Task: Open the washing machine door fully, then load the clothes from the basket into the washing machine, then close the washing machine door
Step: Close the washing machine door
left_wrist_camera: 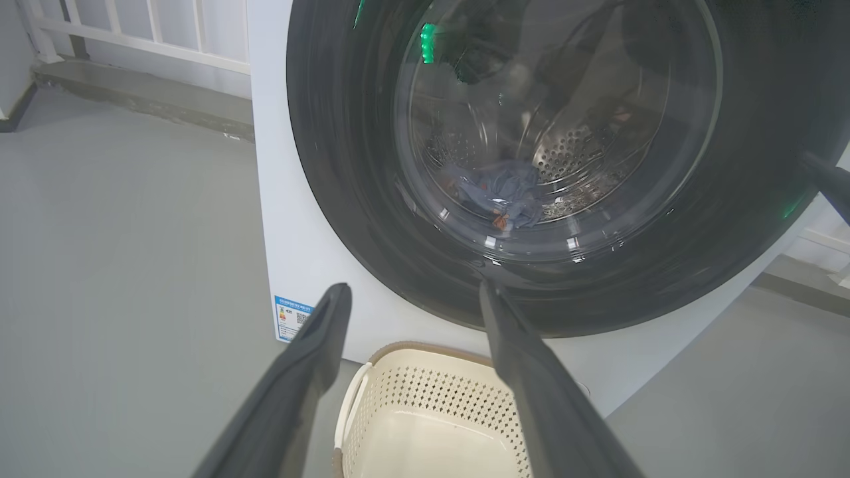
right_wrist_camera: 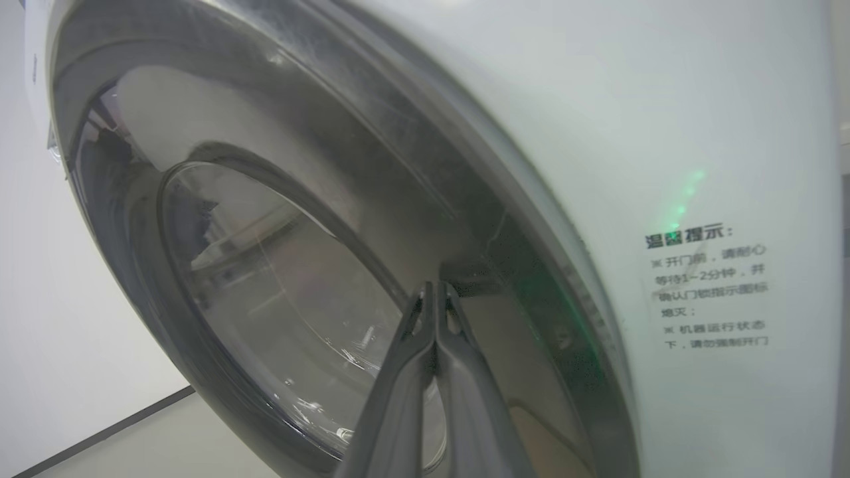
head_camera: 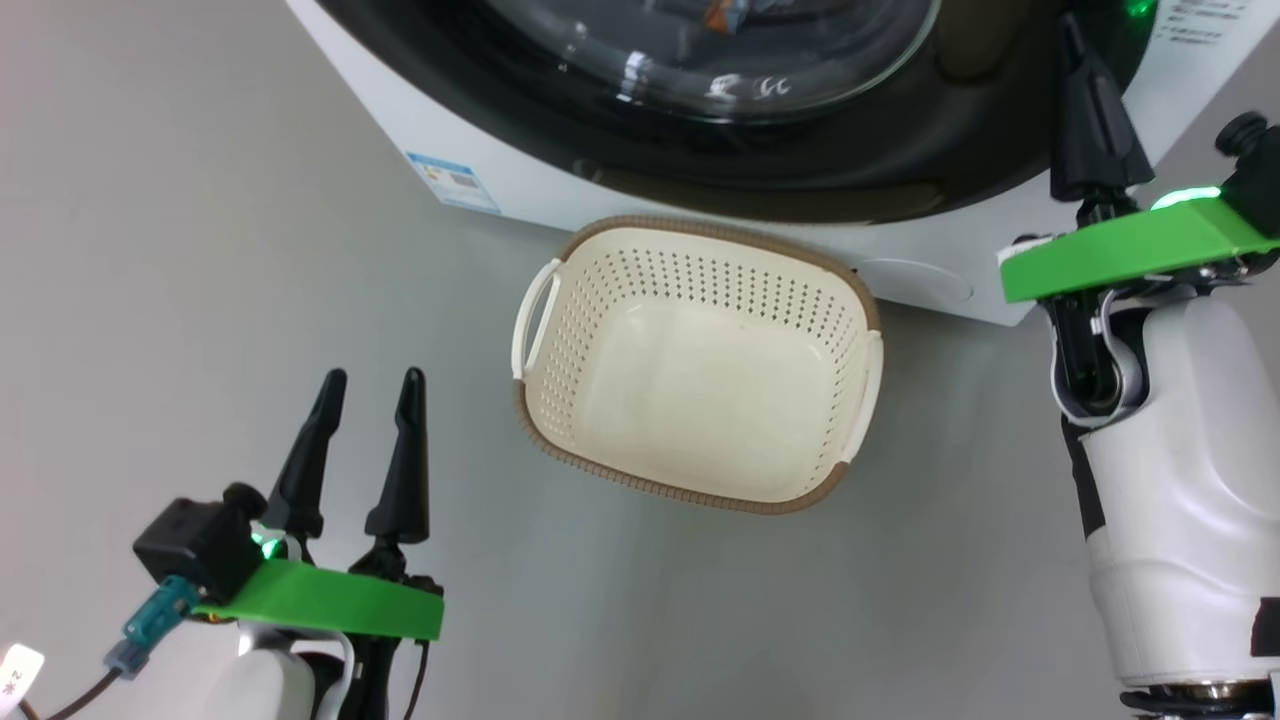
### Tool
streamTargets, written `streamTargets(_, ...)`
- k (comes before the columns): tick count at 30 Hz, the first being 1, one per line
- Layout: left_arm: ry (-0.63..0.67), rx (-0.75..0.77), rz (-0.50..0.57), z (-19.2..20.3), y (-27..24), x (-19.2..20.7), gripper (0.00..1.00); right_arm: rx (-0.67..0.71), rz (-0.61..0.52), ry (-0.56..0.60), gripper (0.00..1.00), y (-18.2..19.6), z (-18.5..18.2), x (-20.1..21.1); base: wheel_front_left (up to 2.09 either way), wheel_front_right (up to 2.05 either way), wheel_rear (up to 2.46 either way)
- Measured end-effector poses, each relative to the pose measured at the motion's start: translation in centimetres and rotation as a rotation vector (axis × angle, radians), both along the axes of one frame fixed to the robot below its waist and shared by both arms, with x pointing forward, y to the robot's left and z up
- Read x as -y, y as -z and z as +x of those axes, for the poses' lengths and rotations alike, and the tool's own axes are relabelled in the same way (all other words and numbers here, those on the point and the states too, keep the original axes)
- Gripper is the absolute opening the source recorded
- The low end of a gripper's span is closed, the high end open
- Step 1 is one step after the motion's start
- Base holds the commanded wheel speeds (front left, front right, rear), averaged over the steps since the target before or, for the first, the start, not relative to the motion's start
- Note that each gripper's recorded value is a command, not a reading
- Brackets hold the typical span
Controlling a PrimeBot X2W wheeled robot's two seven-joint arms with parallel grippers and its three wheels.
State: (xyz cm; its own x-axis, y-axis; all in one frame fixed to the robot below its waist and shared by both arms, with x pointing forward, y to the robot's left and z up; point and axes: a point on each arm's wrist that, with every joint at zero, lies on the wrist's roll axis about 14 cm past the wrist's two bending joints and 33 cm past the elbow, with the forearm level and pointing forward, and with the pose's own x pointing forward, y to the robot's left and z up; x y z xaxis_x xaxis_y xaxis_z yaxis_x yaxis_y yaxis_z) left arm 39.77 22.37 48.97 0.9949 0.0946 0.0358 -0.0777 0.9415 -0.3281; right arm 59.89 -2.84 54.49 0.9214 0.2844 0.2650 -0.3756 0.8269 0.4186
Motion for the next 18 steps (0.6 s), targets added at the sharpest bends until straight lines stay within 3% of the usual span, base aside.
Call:
streamTargets(9, -0.010, -0.017, 0.011, 0.4, 0.5, -0.4, 1.00, -0.015, 0.048, -0.002, 0.00, 0.9, 1.1, -1.0, 0.00, 0.00, 0.00)
streamTargets(18, -0.007, -0.013, 0.008, 0.2, 0.4, -0.4, 1.00, 0.000, 0.021, -0.039, 0.00, 0.0, 0.1, -1.7, 0.00, 0.00, 0.00)
